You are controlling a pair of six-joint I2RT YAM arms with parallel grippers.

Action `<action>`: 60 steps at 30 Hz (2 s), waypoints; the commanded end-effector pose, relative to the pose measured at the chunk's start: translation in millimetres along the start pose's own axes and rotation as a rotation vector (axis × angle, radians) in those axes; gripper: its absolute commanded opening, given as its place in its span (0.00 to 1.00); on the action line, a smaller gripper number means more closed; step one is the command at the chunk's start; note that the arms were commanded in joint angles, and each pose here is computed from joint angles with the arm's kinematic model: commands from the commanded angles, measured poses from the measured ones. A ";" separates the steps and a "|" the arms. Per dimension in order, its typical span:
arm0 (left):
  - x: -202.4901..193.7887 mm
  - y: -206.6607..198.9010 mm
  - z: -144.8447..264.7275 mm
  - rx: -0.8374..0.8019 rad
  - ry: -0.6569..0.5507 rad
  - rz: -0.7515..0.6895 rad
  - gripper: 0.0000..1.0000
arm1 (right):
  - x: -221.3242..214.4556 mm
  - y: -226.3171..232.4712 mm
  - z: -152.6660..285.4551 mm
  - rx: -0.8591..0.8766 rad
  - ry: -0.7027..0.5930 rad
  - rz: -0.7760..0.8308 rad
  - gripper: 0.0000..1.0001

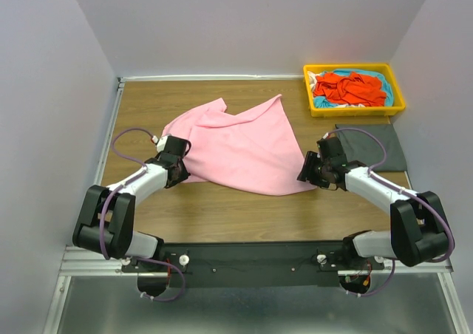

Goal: Fold and stack the t-shirts
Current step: Flatten the tshirt out

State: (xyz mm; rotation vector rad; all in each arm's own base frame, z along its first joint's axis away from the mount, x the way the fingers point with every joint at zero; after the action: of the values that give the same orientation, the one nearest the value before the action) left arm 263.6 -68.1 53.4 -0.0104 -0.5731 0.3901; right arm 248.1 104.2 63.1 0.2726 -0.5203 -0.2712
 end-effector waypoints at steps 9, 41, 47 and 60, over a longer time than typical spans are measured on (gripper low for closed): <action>10.8 5.8 16.2 0.046 -0.009 -0.027 0.00 | 21.8 -17.8 22.2 -0.132 -0.172 -0.062 0.63; 22.9 -3.9 34.6 -0.055 -0.073 -0.051 0.00 | -29.0 -45.0 8.6 -0.276 -0.014 -0.259 0.52; 25.3 -6.0 34.0 -0.071 -0.088 -0.065 0.00 | -25.8 -37.2 3.0 -0.276 0.019 -0.256 0.50; 22.9 -10.6 39.3 -0.137 -0.098 -0.071 0.00 | -45.2 -42.0 7.5 -0.429 0.153 -0.202 0.49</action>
State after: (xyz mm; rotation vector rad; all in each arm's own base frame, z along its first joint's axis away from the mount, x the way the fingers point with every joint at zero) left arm 262.6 -69.3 93.5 -0.0605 -0.6614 0.3052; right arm 234.8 85.1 52.6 0.0391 -0.4342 -0.5503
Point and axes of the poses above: each gripper's point midway between its finger pads, its own z axis back along the fingers, its own y axis along the line the jaws close on, x = y × z, the point moved 4 cm from there along z, back along the fingers, and after that the axes turned 2 degrees about -z, right-handed, at the moved point
